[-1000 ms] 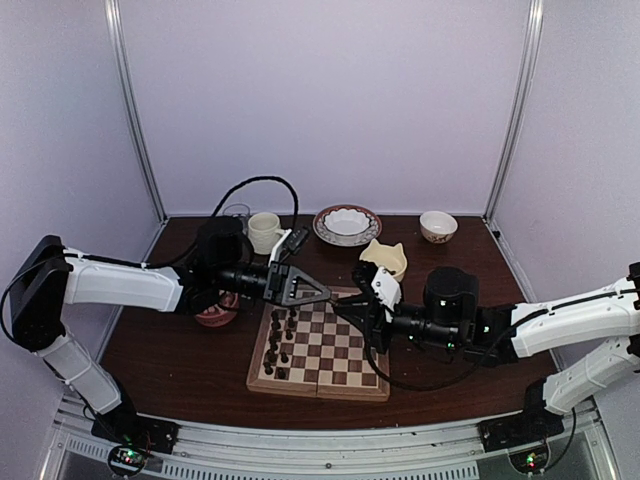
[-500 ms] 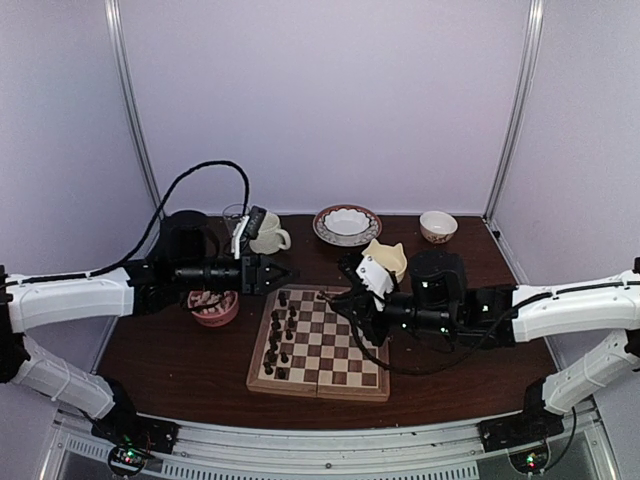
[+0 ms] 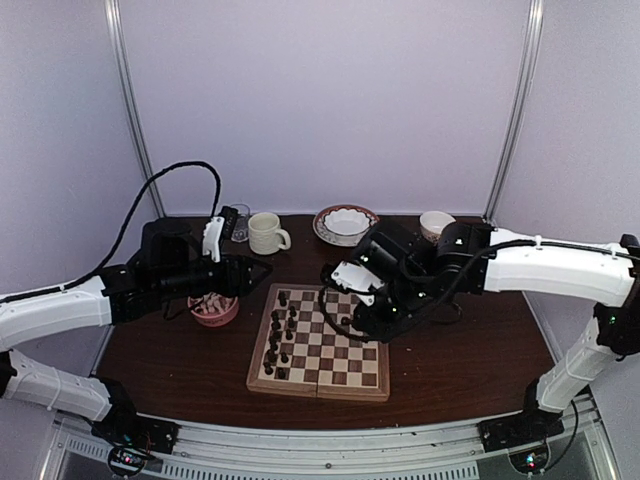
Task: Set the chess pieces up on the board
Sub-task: Place the bishop on the chessboard.
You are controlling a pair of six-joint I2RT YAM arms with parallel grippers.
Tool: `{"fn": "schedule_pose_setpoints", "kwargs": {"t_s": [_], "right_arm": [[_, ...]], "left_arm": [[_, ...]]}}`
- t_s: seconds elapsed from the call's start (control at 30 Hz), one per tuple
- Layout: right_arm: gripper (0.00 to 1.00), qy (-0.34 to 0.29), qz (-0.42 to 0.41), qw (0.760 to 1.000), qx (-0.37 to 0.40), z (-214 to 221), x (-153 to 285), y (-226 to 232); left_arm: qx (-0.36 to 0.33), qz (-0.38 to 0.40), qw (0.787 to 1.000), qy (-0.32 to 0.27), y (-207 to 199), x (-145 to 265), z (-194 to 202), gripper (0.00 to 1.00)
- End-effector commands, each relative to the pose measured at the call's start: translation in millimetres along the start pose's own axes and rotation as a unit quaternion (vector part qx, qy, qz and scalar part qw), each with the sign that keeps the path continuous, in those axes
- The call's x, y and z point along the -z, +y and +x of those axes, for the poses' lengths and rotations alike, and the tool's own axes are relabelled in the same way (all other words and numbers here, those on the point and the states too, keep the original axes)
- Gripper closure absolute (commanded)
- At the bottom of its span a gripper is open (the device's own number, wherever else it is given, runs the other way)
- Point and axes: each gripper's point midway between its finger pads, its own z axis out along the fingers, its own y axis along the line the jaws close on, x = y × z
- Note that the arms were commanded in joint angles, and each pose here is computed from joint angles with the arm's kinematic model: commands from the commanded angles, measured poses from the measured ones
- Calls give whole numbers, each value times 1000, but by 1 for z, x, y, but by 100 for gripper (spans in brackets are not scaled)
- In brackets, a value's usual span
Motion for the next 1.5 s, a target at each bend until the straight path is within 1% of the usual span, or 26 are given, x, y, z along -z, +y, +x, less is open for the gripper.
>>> {"fn": "schedule_pose_setpoints", "kwargs": {"t_s": [0.0,0.07,0.23,0.37,0.6,0.7,0.8,0.97,1.0,1.27,1.33,1.4,1.47], "right_arm": [[93,146,32,989,19,47,-4,-10],[95,174,50,983,29,47,-4,-16],[98,244,87,963,72,63,-15,-29],[98,291,63,948,109,76,-28,-24],[98,354,23,925,138,92,-48,-13],[98,370,19,918,144,97,-55,-13],[94,379,14,913,147,99,-60,-11],[93,391,12,908,152,100,-66,-11],[92,390,13,908,152,99,-66,-11],[73,390,12,907,157,96,-70,-10],[63,385,12,909,157,93,-70,-10],[60,379,14,912,157,89,-68,-11],[59,357,17,921,155,79,-64,-11]], "left_arm": [[-15,-13,1000,-2,5,-2,-3,37],[-16,-12,1000,-1,5,-3,-2,37],[-18,-3,1000,4,2,-6,-1,39],[-22,-7,1000,6,4,-8,1,39],[-23,-8,1000,8,4,-9,1,39],[-25,-9,1000,6,4,-7,0,39],[-25,-9,1000,6,4,-7,0,39],[-24,-7,1000,9,4,-8,1,39],[-23,-7,1000,10,4,-8,1,39],[-24,-7,1000,10,3,-8,1,39],[-25,-7,1000,12,4,-8,2,39],[-25,-6,1000,11,3,-8,1,39],[-26,-5,1000,11,3,-8,1,39]]}}
